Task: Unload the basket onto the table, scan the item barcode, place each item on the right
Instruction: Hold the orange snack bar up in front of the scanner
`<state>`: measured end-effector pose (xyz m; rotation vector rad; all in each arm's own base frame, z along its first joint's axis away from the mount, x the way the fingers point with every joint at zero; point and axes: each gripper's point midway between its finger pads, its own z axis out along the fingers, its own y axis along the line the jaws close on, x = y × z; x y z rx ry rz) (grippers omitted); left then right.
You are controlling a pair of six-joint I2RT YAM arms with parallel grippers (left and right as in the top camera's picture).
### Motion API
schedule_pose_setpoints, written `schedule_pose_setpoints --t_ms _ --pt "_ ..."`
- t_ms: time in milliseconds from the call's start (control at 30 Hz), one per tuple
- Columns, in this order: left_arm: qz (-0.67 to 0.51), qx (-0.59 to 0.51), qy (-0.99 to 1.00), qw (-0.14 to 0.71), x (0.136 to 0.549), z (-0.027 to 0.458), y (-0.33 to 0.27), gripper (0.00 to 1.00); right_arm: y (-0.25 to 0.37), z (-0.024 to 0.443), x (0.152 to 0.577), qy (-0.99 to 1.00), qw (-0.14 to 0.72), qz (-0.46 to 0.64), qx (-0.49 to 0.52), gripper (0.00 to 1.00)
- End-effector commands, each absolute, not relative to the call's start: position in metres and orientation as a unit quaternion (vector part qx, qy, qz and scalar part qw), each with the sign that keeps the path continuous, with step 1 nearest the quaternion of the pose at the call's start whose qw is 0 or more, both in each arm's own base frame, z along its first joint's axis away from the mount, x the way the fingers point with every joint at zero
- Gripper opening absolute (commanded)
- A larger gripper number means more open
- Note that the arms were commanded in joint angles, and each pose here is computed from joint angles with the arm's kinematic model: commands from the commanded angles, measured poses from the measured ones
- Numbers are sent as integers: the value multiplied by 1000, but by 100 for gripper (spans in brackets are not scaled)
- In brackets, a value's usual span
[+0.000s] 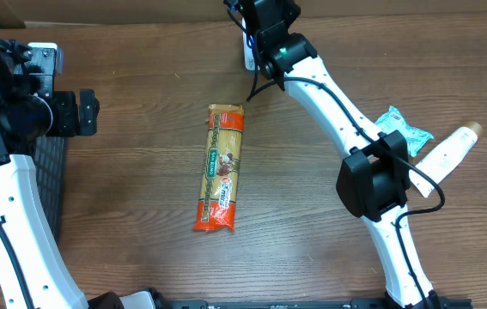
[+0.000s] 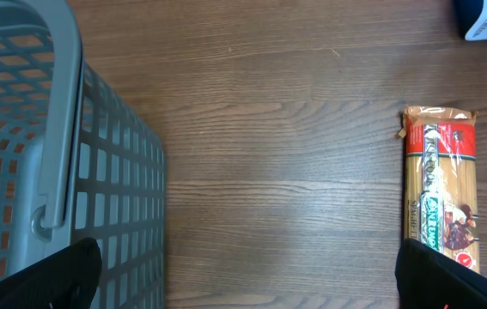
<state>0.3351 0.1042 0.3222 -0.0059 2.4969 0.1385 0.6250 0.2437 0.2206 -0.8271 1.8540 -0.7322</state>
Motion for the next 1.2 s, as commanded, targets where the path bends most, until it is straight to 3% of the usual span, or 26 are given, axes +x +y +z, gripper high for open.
schedule_pose_setpoints --t_ms 0,367,1167 --pt "57 1 948 312 336 320 107 100 251 195 631 739 448 -316 -391 4" --pt "57 1 948 312 336 320 107 100 262 152 631 740 426 -291 -432 4" --pt "57 1 948 312 336 320 107 100 257 137 635 724 406 -307 -466 4"
